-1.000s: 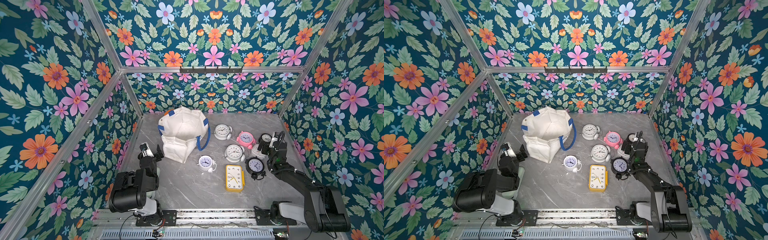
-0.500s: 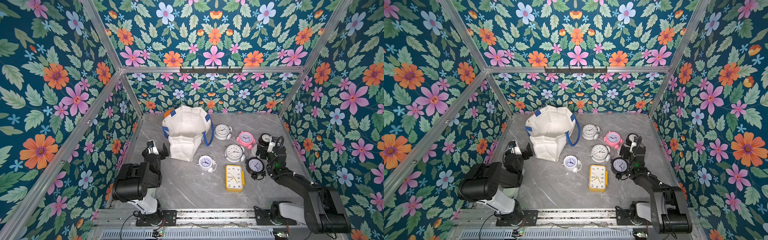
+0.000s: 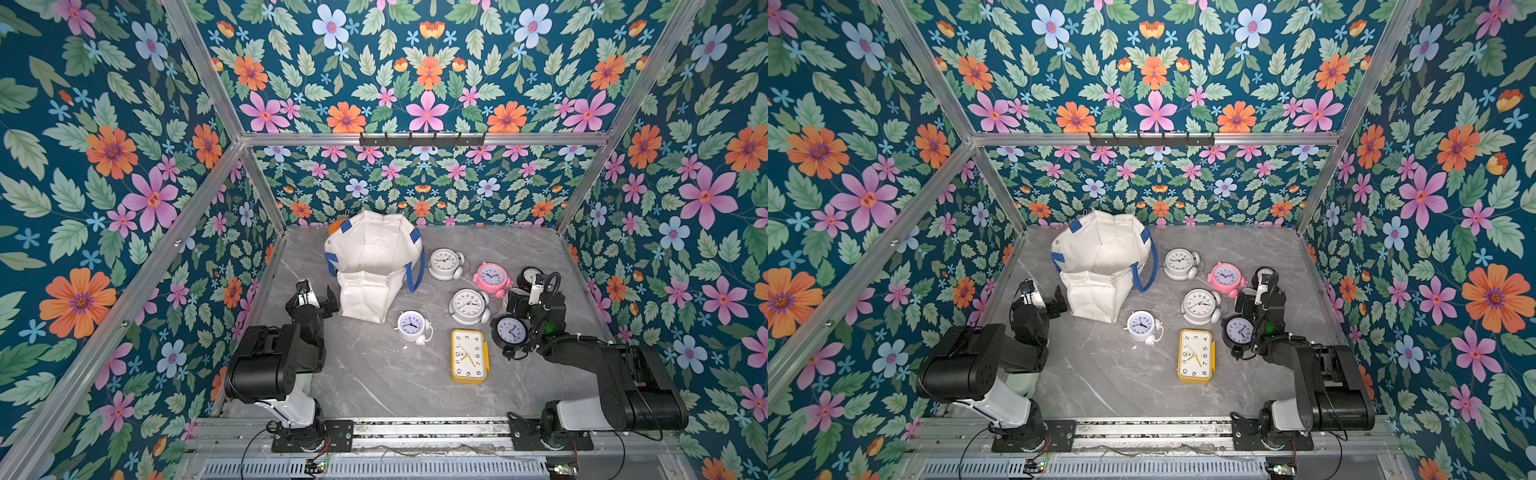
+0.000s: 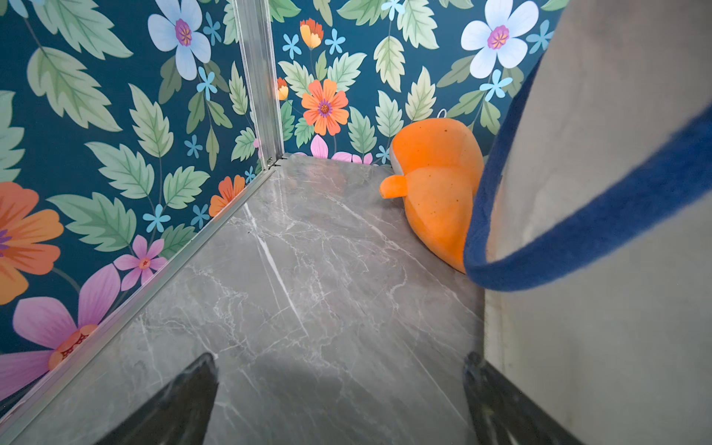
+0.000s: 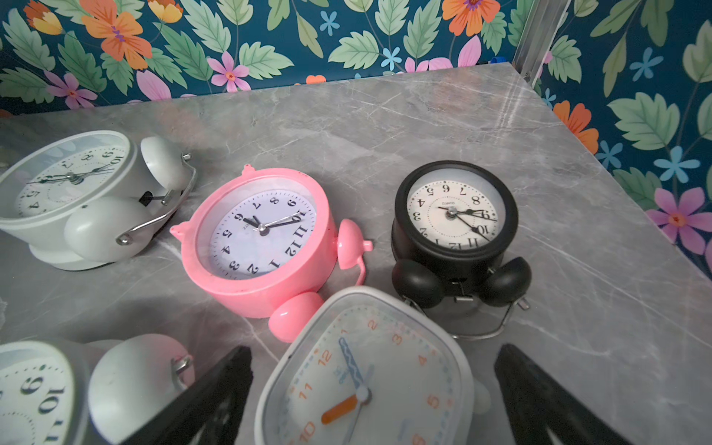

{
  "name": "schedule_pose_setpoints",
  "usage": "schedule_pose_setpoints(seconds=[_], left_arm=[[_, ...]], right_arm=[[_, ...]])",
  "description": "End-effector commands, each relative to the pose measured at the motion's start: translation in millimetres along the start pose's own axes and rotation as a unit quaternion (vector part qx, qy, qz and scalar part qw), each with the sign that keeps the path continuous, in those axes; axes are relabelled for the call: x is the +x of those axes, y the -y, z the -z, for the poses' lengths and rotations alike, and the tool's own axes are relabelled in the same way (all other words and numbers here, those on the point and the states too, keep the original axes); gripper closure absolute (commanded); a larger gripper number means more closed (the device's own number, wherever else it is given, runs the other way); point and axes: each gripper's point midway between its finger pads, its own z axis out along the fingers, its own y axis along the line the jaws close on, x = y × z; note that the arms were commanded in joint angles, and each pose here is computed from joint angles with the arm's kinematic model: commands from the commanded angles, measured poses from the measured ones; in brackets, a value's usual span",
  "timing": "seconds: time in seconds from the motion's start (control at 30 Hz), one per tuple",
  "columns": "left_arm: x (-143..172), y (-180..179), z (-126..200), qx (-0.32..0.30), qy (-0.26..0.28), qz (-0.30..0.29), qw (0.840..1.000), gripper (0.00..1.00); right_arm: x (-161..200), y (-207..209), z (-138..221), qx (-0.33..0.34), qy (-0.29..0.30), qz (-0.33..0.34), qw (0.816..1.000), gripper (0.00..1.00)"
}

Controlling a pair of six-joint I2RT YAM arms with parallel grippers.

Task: Take the alarm clock out of the canvas bag
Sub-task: Reset both arms

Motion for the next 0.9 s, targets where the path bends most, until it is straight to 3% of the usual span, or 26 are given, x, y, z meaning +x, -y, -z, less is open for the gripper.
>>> schedule_pose_setpoints(seconds=[0.0,0.3,0.87], left_arm=[[-2.0,-1.0,-0.7,-0.004,0.003,-0.007,1.000,0.00],[-2.0,-0.9,-0.5,-0.004,0.003,-0.008,1.000,0.00],[-2.5,-0.7,-1.2,-0.004,0.003,-0.008,1.000,0.00]], right_arm=[[-13.1,-1.5,-0.4,-0.003,0.025,0.005,1.000,0.01],[-7.1,-2.8,4.2,-0.011,0.058,0.009,0.998,0.01],[-5.5,-1.3,3.6,-0.007,0.051,0.006,0.999,0.01]])
